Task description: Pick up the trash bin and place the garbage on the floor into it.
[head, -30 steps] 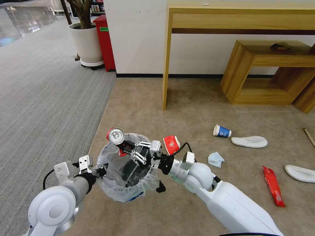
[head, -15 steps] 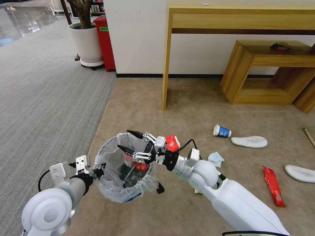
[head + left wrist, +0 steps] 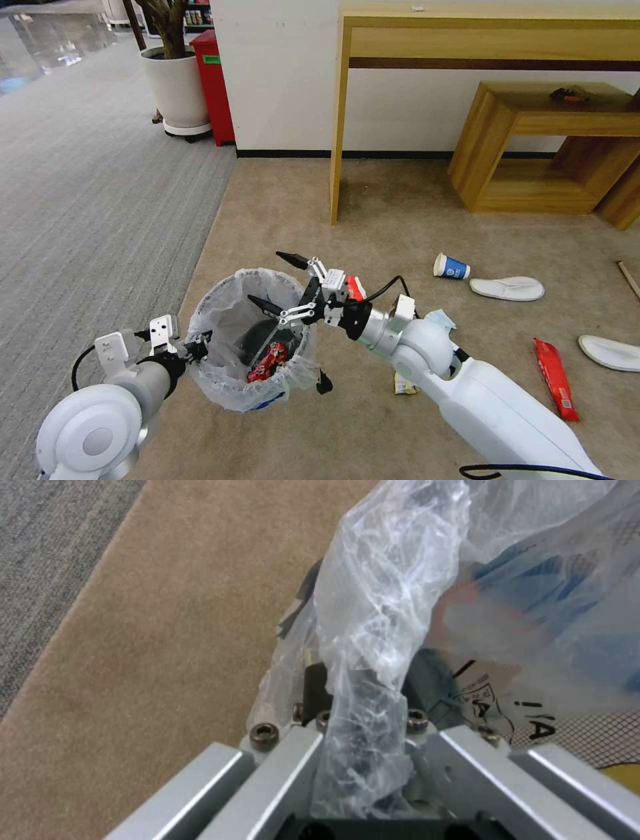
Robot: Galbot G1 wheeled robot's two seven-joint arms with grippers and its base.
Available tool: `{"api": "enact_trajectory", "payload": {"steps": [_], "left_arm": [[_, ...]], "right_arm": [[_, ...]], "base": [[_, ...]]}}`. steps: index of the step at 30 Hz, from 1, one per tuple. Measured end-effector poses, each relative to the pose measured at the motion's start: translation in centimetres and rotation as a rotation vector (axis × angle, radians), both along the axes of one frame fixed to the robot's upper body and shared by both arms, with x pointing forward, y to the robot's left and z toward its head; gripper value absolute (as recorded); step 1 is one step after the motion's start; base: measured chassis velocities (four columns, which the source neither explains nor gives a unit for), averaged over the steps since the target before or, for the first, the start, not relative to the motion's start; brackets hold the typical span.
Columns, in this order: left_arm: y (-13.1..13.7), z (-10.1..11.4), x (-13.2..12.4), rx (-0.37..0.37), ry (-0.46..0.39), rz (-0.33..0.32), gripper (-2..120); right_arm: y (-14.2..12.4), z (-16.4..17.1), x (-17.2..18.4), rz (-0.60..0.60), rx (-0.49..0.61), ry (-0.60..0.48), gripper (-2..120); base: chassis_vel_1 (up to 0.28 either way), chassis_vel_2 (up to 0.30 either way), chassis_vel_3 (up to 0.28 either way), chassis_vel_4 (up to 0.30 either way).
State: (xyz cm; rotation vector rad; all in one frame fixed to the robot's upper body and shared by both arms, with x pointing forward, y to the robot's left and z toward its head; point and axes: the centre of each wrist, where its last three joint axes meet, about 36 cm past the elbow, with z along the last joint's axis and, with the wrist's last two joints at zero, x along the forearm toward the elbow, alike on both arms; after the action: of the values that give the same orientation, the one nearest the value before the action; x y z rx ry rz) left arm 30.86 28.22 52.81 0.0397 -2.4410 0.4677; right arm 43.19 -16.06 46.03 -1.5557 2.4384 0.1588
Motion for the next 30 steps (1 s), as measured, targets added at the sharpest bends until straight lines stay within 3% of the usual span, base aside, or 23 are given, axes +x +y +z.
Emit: {"api": "enact_trajectory", "payload": {"steps": [3, 4, 6, 12, 15, 17, 19, 20, 25, 30], "left_arm": [[0.8, 0.2, 0.4, 0.005, -0.015, 0.028, 0], [0.8, 0.2, 0.4, 0.005, -0.015, 0.028, 0], [1.3, 0.5, 0.7, 0.007, -0.029, 0.050, 0], [1.7, 0.5, 0.9, 0.002, -0.036, 0.068, 0], [1.9, 0.5, 1.1, -0.004, -0.045, 0.082, 0], [1.9, 0.6, 1.1, -0.005, -0.048, 0.085, 0], [2.2, 0.9, 1.2, -0.010, -0.061, 0.095, 0], [2.2, 0.9, 1.2, -0.010, -0.061, 0.095, 0], [2.2, 1.6, 0.9, -0.024, -0.084, 0.104, 0], [2.3, 1.8, 0.7, -0.025, -0.090, 0.106, 0]], "right_arm": [[-2.1, 1.8, -1.5, -0.225, -0.070, 0.089, 100], [-2.1, 1.8, -1.5, -0.225, -0.070, 0.089, 100], [-3.6, 3.1, -2.5, -0.421, -0.132, 0.158, 100], [-6.2, 4.0, -4.2, -0.616, -0.221, 0.247, 100], [-8.0, 4.1, -6.6, -0.781, -0.330, 0.398, 100], [-8.2, 3.9, -7.0, -0.807, -0.352, 0.438, 100], [-8.7, 3.4, -7.6, -0.880, -0.427, 0.591, 100], [-8.7, 3.4, -7.6, -0.880, -0.427, 0.591, 100], [-8.5, 1.0, -6.9, -0.900, -0.512, 0.831, 100], [-8.0, -1.6, -5.8, -0.877, -0.572, 0.915, 100]], "base": [[0.000, 0.000, 0.000, 0.000], [0.000, 0.000, 0.000, 0.000], [0.000, 0.000, 0.000, 0.000], [0.000, 0.000, 0.000, 0.000], [0.000, 0.000, 0.000, 0.000], [0.000, 0.000, 0.000, 0.000], [0.000, 0.000, 0.000, 0.000], [0.000, 0.000, 0.000, 0.000], [0.000, 0.000, 0.000, 0.000], [0.000, 0.000, 0.000, 0.000]]}}
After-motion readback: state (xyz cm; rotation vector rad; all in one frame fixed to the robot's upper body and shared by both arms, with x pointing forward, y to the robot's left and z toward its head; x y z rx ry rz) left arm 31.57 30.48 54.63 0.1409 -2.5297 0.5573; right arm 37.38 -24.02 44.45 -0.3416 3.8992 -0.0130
